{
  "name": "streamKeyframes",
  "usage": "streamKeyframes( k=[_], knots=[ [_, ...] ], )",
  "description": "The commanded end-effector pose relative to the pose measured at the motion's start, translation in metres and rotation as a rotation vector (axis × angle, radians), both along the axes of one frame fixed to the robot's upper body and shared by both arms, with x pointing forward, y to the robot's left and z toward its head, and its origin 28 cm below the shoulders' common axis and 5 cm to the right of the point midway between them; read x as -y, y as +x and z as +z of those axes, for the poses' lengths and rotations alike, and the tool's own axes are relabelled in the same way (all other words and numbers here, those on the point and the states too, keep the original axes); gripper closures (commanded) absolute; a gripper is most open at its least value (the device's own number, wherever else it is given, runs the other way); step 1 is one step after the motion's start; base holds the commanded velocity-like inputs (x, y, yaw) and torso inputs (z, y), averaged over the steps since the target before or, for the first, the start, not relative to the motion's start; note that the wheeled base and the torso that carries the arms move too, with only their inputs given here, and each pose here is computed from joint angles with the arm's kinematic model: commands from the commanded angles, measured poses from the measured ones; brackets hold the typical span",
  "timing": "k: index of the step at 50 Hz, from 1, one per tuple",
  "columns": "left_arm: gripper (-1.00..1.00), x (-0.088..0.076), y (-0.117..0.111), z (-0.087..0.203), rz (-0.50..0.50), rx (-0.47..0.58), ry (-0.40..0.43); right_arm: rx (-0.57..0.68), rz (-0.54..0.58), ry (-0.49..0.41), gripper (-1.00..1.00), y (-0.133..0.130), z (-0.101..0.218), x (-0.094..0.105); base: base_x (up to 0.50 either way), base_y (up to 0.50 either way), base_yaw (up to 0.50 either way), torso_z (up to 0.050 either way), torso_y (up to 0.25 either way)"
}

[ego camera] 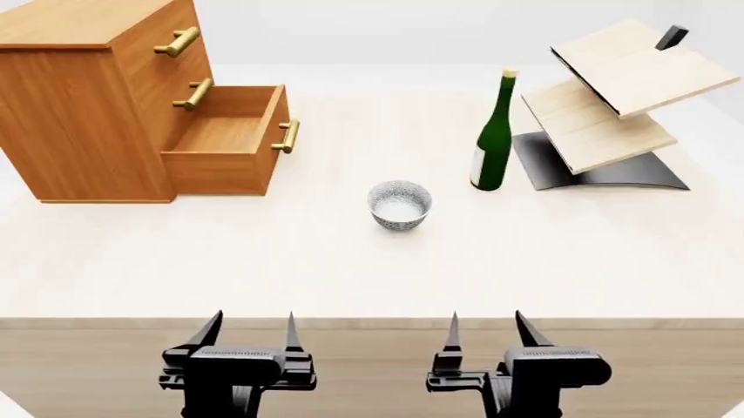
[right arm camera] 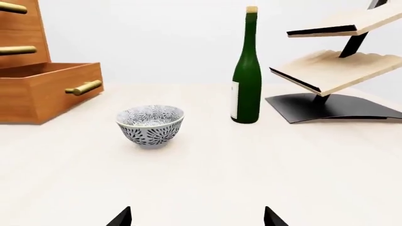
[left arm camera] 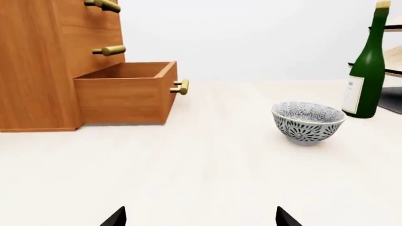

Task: Put the bowl on top of the cabinet.

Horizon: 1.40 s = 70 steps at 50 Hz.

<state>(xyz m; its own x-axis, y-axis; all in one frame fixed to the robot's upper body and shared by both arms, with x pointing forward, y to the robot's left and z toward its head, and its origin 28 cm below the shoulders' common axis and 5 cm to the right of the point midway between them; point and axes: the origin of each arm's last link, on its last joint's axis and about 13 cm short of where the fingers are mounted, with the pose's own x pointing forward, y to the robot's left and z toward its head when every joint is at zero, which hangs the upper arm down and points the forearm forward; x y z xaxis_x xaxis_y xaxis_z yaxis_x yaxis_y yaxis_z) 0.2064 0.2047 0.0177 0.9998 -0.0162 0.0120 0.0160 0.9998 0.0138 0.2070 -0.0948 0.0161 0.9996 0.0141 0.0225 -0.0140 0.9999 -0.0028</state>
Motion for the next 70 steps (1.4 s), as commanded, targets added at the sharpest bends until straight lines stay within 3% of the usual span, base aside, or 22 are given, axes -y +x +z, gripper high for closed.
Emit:
streamKeyframes(
  k=[1,26,32,70],
  knots=[
    [-1.00,0.000,-0.002,0.005,-0.002,0.007,-0.001,0.011,0.017,-0.012,-1.00,-0.003,0.003,-0.002,0.00,0.00,0.00,0.000,0.000],
    [-1.00,-0.004,-0.017,0.033,0.007,0.020,0.035,0.020,0.016,-0.015,-1.00,-0.020,0.035,0.000,0.00,0.00,0.00,0.000,0.000],
    [-1.00,-0.004,-0.020,0.037,0.005,0.033,0.035,0.020,0.025,0.038,-1.00,-0.023,0.039,0.002,0.00,0.03,0.00,0.000,0.000],
    [-1.00,-0.005,-0.023,0.043,0.004,0.054,0.033,0.037,0.016,0.065,-1.00,-0.025,0.044,0.003,0.00,0.50,0.00,0.000,0.000]
  ],
)
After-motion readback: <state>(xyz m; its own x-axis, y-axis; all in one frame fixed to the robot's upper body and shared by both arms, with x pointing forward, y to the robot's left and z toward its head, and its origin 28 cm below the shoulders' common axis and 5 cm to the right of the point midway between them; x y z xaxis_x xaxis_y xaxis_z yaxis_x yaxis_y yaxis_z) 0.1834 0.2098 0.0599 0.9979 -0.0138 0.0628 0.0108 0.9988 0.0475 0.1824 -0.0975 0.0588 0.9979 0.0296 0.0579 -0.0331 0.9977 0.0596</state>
